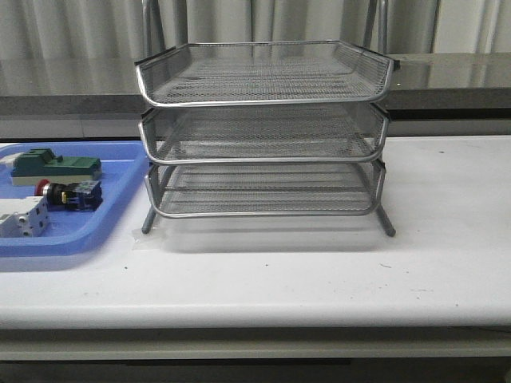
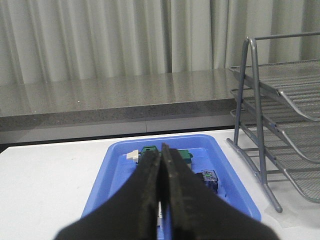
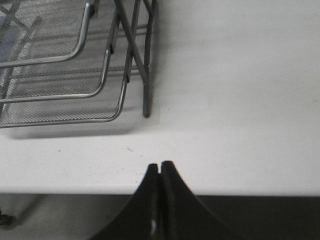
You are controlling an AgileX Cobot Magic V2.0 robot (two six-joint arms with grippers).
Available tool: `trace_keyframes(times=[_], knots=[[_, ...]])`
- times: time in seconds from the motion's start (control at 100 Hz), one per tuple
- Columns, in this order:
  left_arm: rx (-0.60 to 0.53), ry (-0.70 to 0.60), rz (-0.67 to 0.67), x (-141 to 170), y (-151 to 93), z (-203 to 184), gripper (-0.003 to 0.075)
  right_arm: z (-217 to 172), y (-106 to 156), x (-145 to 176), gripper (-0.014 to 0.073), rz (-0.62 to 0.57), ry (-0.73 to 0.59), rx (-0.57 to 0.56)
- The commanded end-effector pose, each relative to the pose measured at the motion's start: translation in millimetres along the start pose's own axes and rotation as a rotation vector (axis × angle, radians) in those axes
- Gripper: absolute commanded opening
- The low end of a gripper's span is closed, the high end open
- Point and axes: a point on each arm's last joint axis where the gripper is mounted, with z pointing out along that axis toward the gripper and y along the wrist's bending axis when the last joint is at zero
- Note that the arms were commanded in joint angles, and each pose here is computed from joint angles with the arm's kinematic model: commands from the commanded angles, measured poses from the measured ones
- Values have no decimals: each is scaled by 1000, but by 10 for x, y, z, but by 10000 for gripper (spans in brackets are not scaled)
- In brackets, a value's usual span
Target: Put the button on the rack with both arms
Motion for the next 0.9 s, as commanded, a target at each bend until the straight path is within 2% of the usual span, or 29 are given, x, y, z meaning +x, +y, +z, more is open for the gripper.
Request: trace_keyframes(times=[0.0, 0.13, 0.21, 0.28, 0.47, 0.52, 0.89], knots=[[5, -73, -14, 28, -4, -20, -20, 79, 52, -158, -57, 86, -49, -43], [5, -73, -14, 28, -4, -20, -20, 270, 76, -149, -50, 205, 20, -78], [5, -73, -14, 28, -4, -20, -20, 355, 98, -148, -7, 280, 45, -104], [5, -73, -14, 28, -4, -20, -20, 417, 110, -150, 59, 317, 58, -117], [5, -73, -14, 28, -4, -20, -20, 559, 135, -174, 314, 350, 60, -159], [5, -73, -14, 28, -4, -20, -20, 599, 146, -176, 353, 350, 64, -176], [5, -73, -14, 28, -4, -20, -20, 1088, 242, -199, 357, 428, 69, -369]])
